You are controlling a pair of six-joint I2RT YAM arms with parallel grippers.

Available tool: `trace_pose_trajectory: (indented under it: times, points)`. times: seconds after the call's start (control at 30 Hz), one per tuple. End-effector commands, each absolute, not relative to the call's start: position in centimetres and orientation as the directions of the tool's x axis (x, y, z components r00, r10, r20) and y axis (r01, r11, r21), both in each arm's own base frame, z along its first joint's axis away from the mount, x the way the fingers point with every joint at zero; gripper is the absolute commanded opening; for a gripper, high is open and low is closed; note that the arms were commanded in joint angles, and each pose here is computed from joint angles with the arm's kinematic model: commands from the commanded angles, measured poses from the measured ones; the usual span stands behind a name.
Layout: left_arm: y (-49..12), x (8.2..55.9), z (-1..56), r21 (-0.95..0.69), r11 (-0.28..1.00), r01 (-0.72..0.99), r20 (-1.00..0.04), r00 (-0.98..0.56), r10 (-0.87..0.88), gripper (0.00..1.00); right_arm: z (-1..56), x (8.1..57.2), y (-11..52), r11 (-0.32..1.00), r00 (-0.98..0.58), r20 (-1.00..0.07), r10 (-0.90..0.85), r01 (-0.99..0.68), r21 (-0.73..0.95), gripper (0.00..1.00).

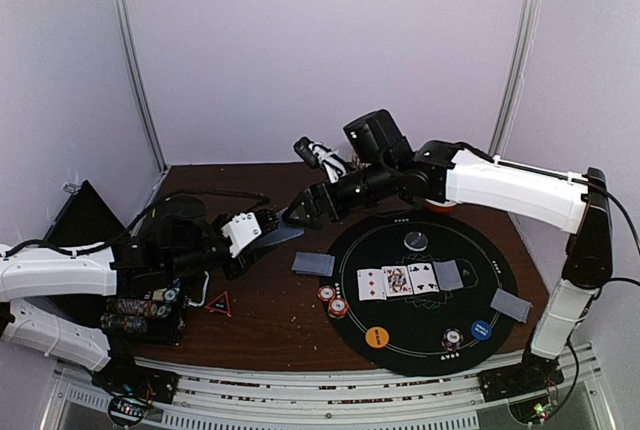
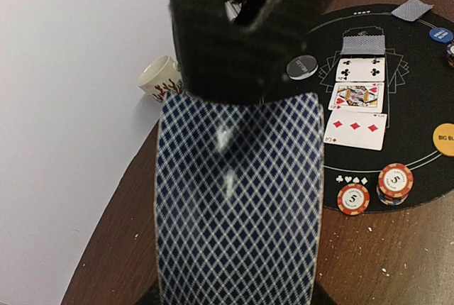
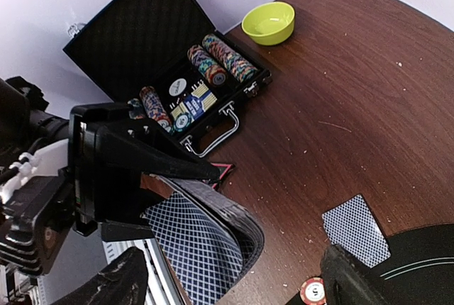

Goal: Distribute texas hold em gaming equipment
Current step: Pick up the poker card from the face-down deck piles.

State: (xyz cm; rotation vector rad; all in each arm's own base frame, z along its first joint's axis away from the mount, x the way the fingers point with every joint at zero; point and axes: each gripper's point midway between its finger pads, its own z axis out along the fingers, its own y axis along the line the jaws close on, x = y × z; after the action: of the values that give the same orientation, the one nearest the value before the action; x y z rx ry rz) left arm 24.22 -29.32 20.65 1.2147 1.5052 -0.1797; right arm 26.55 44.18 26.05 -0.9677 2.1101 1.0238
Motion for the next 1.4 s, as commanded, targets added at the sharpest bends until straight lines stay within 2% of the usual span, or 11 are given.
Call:
trace_pose_trajectory:
  times: [0.0, 0.23, 0.6, 0.83, 0.93, 1.23, 1.37]
  points:
    - [-29.7, 24.4, 22.7, 0.492, 0.478, 0.728, -0.824, 0.213, 0.525, 0.41, 24.7, 26.1, 45.1, 0.438, -0.551, -0.719, -0.424, -0.819, 0.369, 0.84]
    - [-29.7, 24.4, 22.7, 0.492, 0.478, 0.728, -0.825, 0.214, 0.523, 0.40, 23.9, 27.0, 46.5, 0.445, -0.561, -0.708, -0.430, -0.814, 0.375, 0.74]
    - [-29.7, 24.4, 22.8, 0.493, 0.481, 0.725, -0.826, 0.217, 0.520, 0.38, 23.9, 28.2, 44.2, 0.541, -0.556, -0.696, -0.454, -0.793, 0.281, 0.45]
    - [-29.7, 24.4, 22.7, 0.493, 0.481, 0.725, -0.825, 0.215, 0.523, 0.38, 24.5, 27.7, 43.1, 0.546, -0.546, -0.687, -0.480, -0.799, 0.253, 0.17]
    - [-29.7, 24.4, 22.6, 0.493, 0.479, 0.726, -0.824, 0.214, 0.524, 0.38, 24.9, 27.6, 42.7, 0.550, -0.545, -0.685, -0.484, -0.798, 0.246, 0.00]
    - [-29.7, 24.4, 22.6, 0.493, 0.480, 0.726, -0.824, 0.213, 0.525, 0.38, 28.7, 28.7, 38.0, 0.649, -0.546, -0.730, -0.412, -0.738, 0.186, 0.00]
    - [-29.7, 24.4, 22.7, 0.492, 0.481, 0.725, -0.825, 0.213, 0.523, 0.38, 33.2, 31.9, 31.3, 0.764, -0.573, -0.815, -0.090, -0.565, 0.313, 0.00]
